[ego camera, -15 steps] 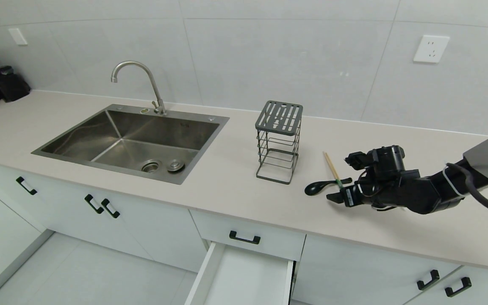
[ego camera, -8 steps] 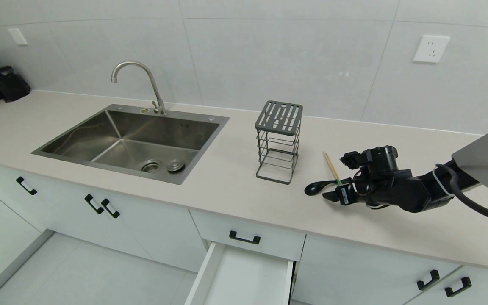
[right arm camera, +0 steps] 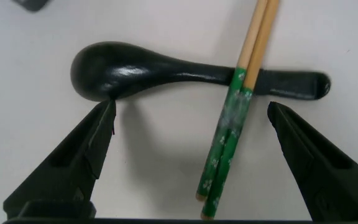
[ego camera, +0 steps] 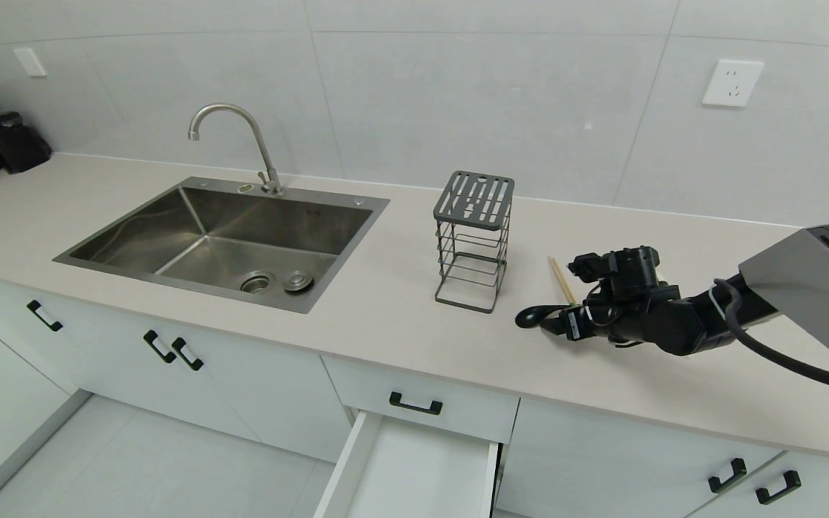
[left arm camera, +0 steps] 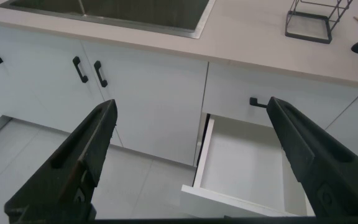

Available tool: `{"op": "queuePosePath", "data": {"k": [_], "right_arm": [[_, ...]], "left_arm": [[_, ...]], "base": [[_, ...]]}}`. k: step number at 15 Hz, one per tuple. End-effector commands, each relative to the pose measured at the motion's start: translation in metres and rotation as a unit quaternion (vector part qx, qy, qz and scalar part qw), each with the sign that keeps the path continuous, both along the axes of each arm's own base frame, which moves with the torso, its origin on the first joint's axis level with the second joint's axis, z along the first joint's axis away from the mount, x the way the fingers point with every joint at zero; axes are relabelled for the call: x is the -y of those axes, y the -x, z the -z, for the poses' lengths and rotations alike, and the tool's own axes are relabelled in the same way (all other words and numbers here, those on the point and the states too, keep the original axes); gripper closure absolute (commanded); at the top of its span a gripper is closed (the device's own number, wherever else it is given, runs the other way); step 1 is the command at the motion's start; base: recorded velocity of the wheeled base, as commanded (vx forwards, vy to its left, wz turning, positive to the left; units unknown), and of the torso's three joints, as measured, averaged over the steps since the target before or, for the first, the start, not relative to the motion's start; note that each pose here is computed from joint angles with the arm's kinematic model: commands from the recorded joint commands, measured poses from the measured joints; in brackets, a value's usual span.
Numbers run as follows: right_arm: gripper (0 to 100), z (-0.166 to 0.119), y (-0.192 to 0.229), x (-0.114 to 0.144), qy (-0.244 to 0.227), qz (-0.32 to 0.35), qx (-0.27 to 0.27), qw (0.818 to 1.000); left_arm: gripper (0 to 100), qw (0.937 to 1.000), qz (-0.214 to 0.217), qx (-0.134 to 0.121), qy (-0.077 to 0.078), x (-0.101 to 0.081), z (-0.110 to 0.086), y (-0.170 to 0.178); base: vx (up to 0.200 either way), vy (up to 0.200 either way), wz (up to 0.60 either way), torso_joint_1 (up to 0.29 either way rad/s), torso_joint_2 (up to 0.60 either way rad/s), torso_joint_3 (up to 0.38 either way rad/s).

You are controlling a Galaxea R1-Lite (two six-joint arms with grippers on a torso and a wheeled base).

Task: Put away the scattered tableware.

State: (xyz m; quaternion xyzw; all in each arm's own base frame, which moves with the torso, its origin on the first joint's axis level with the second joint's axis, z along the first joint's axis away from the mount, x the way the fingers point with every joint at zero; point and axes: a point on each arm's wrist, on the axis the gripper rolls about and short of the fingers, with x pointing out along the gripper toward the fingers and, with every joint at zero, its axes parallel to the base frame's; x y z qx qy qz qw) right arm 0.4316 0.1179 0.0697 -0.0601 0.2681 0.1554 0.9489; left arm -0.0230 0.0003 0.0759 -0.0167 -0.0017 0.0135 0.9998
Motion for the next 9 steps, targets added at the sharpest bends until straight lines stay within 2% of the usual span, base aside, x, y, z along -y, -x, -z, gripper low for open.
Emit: {"op": "queuePosePath", "data": {"k": [1, 2, 7, 9], "right_arm": [[0, 0.004, -0.005, 0.000, 0.000, 0.002, 0.001, 1.000], [100, 0.004, -0.005, 0.002, 0.001, 0.005, 0.001, 1.000], [100, 0.001, -0.010, 0.030, 0.002, 0.039, 0.002, 0.999], [100, -0.011, -0.005, 0.036, -0.001, 0.044, 0.011, 0.999]], "left_arm": [[0, 1.0000, 0.000, -0.001, 0.000, 0.000, 0.000, 0.000], [0, 1.0000, 0.000, -0.001, 0.000, 0.000, 0.000, 0.000], [0, 1.0000, 0.000, -0.001, 0.000, 0.000, 0.000, 0.000], [0, 1.0000, 0.000, -0.001, 0.000, 0.000, 0.000, 0.000]], "base": [[0.000, 0.000, 0.00, 0.000, 0.00, 0.000], [0.000, 0.000, 0.00, 0.000, 0.00, 0.000], [0.000, 0.000, 0.00, 0.000, 0.00, 0.000], [0.000, 0.000, 0.00, 0.000, 0.00, 0.000]]}}
